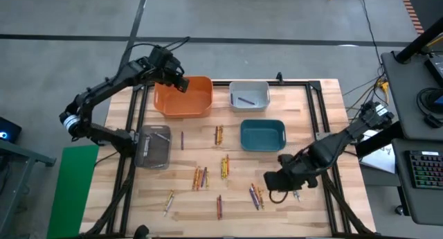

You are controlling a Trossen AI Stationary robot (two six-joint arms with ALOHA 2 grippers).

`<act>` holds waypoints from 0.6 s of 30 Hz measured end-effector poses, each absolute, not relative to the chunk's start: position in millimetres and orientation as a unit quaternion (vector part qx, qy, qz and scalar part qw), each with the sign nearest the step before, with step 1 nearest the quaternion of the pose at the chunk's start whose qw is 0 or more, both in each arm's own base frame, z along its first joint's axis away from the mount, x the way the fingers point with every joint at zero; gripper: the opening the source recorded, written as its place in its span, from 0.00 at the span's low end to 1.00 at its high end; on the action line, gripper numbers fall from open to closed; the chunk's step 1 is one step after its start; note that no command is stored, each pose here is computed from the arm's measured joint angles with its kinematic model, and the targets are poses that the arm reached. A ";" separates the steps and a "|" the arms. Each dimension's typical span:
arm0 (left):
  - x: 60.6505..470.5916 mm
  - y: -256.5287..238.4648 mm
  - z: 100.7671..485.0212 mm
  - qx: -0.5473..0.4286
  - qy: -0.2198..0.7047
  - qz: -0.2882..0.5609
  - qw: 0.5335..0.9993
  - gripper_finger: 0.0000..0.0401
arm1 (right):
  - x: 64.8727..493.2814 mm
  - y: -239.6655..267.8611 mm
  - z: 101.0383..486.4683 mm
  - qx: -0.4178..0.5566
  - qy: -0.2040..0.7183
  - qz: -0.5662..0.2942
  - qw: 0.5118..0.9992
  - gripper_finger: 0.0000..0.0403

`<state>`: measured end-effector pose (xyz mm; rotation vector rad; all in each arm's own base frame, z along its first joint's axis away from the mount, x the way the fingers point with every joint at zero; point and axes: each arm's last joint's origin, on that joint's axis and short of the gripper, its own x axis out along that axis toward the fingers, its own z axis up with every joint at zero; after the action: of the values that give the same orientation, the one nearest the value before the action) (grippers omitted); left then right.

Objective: Sort crayons
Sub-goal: Put the orange crayon into the blue bin

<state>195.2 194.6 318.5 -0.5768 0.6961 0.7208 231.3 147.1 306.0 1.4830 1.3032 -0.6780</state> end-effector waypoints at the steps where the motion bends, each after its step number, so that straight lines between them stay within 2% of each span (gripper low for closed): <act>1: 195.9 188.9 322.9 -0.276 0.320 0.335 0.843 0.16 | 231.7 148.4 301.5 0.598 0.549 -0.286 0.509 0.16; 11: 200.0 113.4 362.9 -0.298 0.247 0.275 0.880 0.16 | 269.0 152.8 251.4 0.496 0.597 -0.282 0.564 0.16; 18: 197.9 64.4 379.1 -0.277 0.223 0.230 0.906 0.16 | 309.9 151.0 212.4 0.501 0.575 -0.270 0.588 0.16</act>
<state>197.9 64.4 379.1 -0.5726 0.4612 0.4744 309.9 151.0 212.4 1.1668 1.3388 -0.6299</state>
